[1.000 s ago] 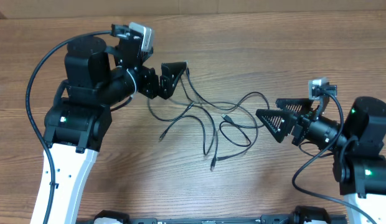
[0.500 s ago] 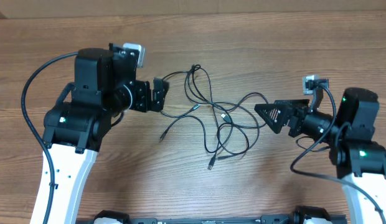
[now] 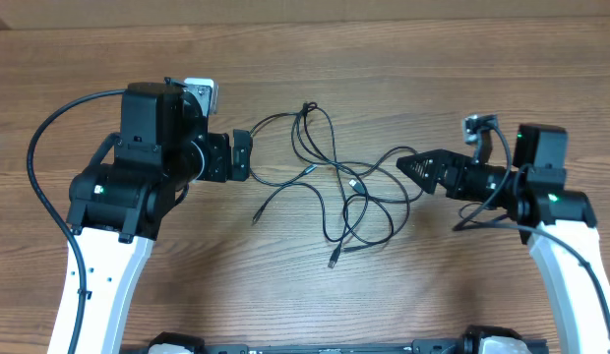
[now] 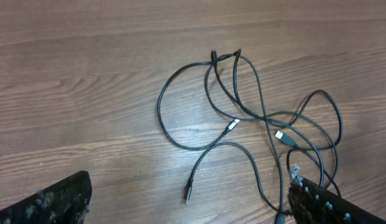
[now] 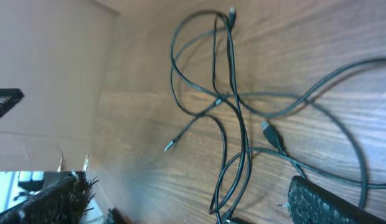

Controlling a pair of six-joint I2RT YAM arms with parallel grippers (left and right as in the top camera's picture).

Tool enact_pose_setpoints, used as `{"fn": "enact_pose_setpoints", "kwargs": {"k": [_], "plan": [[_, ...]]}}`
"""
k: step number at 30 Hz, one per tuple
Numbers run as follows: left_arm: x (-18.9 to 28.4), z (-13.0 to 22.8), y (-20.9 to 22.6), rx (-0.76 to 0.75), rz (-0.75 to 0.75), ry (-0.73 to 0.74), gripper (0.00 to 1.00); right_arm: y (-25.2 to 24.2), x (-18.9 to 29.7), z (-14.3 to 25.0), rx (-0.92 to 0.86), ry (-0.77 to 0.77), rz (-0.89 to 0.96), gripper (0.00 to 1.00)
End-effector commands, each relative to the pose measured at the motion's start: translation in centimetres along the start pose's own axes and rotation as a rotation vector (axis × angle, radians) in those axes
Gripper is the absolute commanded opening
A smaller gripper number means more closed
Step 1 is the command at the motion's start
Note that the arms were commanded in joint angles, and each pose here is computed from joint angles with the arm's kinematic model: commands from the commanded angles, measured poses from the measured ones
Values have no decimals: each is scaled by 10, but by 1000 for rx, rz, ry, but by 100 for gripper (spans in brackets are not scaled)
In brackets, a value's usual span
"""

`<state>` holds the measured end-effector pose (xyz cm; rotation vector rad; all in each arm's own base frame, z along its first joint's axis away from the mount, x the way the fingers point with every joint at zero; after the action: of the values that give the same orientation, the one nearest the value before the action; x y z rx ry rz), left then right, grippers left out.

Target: Untangle cables

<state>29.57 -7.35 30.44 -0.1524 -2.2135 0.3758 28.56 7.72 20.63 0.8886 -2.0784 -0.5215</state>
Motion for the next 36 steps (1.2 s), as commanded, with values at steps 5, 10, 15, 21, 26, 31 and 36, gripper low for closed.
{"fn": "enact_pose_setpoints", "kwargs": {"k": [5, 10, 15, 21, 26, 31, 36], "plan": [[-5, 0, 5, 14, -34, 30, 100, 9, -42, 19, 65, 141, -53, 100], [-14, 3, 7, 18, -47, 63, 100, -2, -69, 32, 49, 221, 52, 100], [-24, 5, 9, 22, -59, 94, 100, -18, -82, 34, 14, 238, 98, 100], [-32, 7, 10, 25, -65, 120, 100, -22, -90, 37, 0, 252, 76, 100], [-32, 6, 10, 25, -65, 118, 100, -22, -90, 36, 4, 248, 69, 100], [-32, 7, 10, 25, -65, 119, 100, -22, -91, 34, 13, 238, 67, 100], [-32, 7, 10, 25, -65, 119, 100, -25, -97, 36, 11, 248, 65, 100]]}}
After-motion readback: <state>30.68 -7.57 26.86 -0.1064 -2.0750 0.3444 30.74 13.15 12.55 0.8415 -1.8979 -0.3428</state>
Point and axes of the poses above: each gripper's point midway between its finger pads, its own x axis back along the fingers, its own y axis along the line the jaws close on, z = x × y, the point moved 4 cm from there along x, back along the fingers, and after that the axes turned 14 degrees about x, right-handed, at the moved point
